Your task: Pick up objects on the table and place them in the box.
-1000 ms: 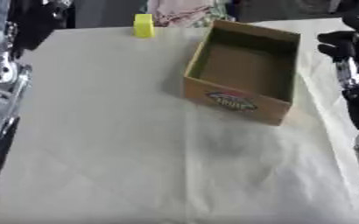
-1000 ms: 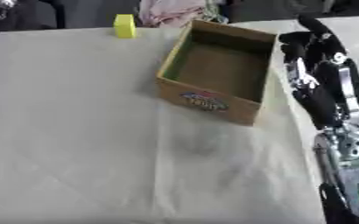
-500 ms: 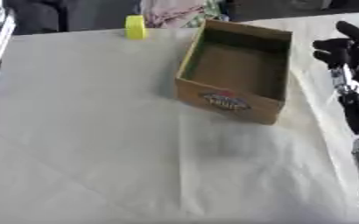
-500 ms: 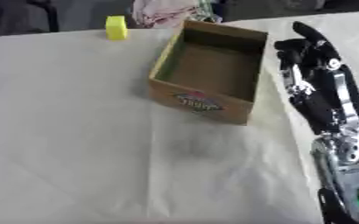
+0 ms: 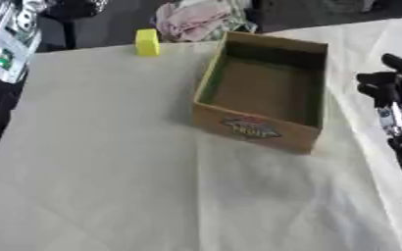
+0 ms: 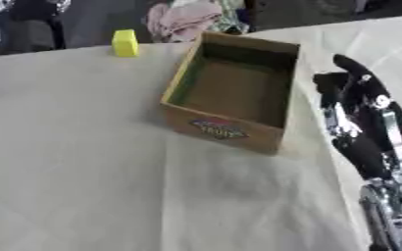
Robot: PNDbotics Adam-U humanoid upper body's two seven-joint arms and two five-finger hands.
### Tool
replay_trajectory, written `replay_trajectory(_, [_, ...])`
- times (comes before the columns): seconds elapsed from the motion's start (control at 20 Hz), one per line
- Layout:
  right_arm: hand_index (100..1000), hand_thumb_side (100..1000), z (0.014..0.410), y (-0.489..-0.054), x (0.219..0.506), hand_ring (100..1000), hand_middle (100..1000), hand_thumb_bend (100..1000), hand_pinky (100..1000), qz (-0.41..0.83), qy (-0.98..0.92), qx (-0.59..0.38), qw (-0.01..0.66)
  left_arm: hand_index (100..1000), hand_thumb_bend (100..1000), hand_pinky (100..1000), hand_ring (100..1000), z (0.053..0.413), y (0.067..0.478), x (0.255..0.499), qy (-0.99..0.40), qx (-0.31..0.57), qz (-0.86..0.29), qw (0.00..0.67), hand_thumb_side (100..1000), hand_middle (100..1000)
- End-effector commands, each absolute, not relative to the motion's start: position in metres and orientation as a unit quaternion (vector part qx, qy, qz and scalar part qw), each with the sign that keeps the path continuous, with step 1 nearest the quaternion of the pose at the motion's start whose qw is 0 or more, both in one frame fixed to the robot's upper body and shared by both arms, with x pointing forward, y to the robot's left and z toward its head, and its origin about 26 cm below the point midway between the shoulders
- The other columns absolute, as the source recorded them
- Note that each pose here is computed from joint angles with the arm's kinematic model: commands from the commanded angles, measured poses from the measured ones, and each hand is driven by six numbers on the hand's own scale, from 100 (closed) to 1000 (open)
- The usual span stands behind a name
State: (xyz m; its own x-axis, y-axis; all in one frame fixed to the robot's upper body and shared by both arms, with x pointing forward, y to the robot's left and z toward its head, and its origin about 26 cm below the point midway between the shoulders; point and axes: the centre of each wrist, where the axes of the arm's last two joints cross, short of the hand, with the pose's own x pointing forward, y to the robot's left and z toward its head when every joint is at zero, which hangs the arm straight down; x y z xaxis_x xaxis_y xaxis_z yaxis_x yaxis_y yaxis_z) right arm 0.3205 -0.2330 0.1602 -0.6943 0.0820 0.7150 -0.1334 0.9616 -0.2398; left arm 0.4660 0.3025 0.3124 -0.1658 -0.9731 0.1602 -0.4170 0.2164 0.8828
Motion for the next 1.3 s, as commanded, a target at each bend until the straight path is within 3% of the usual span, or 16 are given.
replay_trajectory(0.05, [909,445,0.176,-0.233,0.317,827,660,100,854,0.154,-0.92,0.006,0.361,828,305,640,733,0.33,0.313,0.467,-0.668,0.547,-0.336,0.377,589,741])
replay_trajectory(0.6, [909,446,0.19,-0.229,0.314,829,656,100,856,0.17,-0.929,-0.006,0.33,852,270,706,767,0.348,0.329,0.473,-0.616,0.619,-0.315,0.372,457,780])
replay_trajectory(0.95, [909,449,0.194,-0.228,0.314,830,654,100,858,0.173,-0.931,-0.01,0.321,855,188,737,772,0.352,0.334,0.475,-0.581,0.64,-0.329,0.38,333,791])
replay_trajectory(1.3, [907,450,0.197,-0.226,0.314,830,653,100,859,0.173,-0.933,-0.009,0.316,852,132,737,766,0.346,0.337,0.478,-0.547,0.659,-0.335,0.392,279,787])
